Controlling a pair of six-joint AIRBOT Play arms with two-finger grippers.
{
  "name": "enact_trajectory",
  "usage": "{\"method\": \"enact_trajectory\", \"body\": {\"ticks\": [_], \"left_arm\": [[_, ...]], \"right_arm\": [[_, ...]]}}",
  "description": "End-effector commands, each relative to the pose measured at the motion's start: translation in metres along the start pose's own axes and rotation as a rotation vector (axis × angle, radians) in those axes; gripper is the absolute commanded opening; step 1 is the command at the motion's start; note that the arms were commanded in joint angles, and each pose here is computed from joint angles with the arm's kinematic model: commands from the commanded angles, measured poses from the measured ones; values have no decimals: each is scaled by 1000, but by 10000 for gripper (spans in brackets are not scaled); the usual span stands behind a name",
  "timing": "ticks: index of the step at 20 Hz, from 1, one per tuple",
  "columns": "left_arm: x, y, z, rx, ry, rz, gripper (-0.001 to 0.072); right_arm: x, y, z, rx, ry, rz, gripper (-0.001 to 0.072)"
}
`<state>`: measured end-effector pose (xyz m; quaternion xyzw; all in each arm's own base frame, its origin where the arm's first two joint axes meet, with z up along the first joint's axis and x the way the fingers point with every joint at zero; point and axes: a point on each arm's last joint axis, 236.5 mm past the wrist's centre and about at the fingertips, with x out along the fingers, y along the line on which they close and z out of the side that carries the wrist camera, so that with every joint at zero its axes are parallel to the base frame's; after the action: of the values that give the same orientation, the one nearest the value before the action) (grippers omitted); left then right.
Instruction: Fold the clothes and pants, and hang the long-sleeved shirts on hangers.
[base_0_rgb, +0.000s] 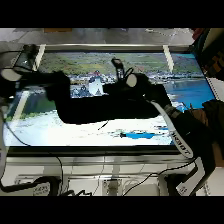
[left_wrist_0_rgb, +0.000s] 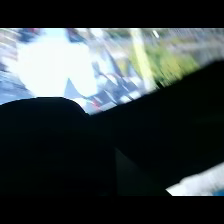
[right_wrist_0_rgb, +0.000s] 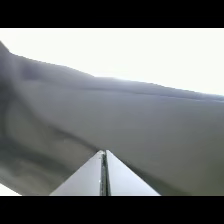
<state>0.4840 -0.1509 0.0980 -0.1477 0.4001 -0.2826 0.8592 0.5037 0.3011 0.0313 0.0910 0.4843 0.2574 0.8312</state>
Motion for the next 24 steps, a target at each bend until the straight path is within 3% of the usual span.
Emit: {"method": "enact_trajectory", "body": {"ticks": [1, 3, 4, 5, 6, 9, 13, 15, 21, 24], "left_arm": [[86, -73, -73, 74, 214, -146, 4], [124, -97, -121, 93, 330, -187, 37], [136, -102, -139, 94, 374, -197, 231], [144, -105, -152, 87, 405, -201, 547], [147, -105, -157, 56, 418, -195, 656], [130, -70, -132, 34, 376, -118, 635], [48, 47, -93, -50, 346, 147, 635], [3, 95, -81, -144, 306, 219, 543], [-40, 172, -134, -360, 328, 290, 539], [-15, 173, -161, -477, 253, 223, 539]], "right_arm": [[-34, -67, 12, 85, 3, -72, 20], [-44, -84, 13, 112, 3, -88, 21], [-46, -90, 12, 121, 10, -93, 21], [-47, -93, 9, 123, 24, -96, 20], [-49, -95, 7, 118, 35, -99, 20], [-49, -95, 4, 114, 46, -99, 20], [-49, -95, 4, 94, 48, -98, 20], [-49, -95, 5, 94, 45, -98, 21], [-49, -95, 6, 95, 40, -98, 20], [-49, -95, 6, 94, 40, -98, 21]]}}
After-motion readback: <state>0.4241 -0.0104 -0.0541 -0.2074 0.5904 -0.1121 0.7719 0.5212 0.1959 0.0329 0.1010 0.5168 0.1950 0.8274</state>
